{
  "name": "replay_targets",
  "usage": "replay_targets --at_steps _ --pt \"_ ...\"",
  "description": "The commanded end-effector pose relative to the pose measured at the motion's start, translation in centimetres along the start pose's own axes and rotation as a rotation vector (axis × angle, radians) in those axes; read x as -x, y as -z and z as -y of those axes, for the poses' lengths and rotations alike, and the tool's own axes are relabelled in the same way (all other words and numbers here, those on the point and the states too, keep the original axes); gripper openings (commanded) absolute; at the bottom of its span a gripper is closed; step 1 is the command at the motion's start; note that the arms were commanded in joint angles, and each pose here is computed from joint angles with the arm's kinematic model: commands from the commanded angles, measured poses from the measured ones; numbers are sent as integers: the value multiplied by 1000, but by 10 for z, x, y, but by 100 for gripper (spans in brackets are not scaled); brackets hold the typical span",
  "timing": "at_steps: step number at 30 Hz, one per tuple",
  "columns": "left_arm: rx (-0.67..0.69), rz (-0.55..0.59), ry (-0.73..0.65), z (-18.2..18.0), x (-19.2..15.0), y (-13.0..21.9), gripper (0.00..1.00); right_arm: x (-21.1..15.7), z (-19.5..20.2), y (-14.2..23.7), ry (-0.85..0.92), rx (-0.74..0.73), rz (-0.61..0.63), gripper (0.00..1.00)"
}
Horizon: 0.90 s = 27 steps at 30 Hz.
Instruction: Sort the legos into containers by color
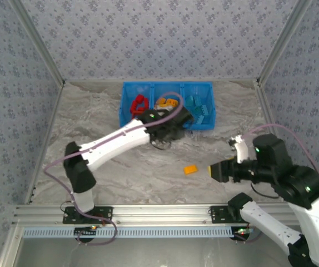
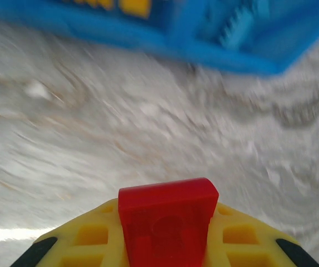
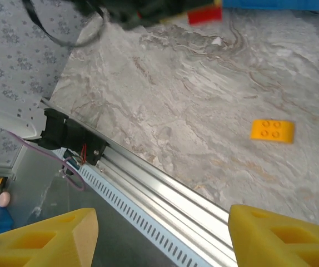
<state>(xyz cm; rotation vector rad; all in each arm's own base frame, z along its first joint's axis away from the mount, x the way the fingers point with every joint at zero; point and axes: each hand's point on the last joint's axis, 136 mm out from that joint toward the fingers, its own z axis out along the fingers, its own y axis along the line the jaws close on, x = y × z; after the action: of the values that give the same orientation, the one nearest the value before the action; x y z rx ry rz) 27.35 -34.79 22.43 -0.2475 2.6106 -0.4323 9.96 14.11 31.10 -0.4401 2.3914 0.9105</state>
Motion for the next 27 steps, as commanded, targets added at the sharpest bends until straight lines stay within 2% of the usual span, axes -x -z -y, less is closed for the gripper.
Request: replay_targets --at_steps 1,3,6,8,12,18,22,27 --pt "110 22 -55 -59 37 1 21 47 -28 -24 155 79 103 66" --pt "95 8 -44 -80 56 -2 21 58 -40 -44 265 41 103 67" --pt "54 28 -121 -99 84 -13 23 66 -65 -81 407 14 97 68" --pt "24 10 -172 -110 98 -27 25 72 -76 -102 437 34 114 69" --pt "-46 -89 -155 -134 125 -66 26 93 -86 -127 417 64 181 69" --pt "-181 -139 -205 -120 153 -100 26 111 -79 -142 412 46 257 70" --pt "-236 -194 -161 -120 165 -127 25 118 -57 -159 432 -58 311 71" --pt "-274 -204 -140 -118 182 -144 26 124 -52 -175 430 -106 300 71"
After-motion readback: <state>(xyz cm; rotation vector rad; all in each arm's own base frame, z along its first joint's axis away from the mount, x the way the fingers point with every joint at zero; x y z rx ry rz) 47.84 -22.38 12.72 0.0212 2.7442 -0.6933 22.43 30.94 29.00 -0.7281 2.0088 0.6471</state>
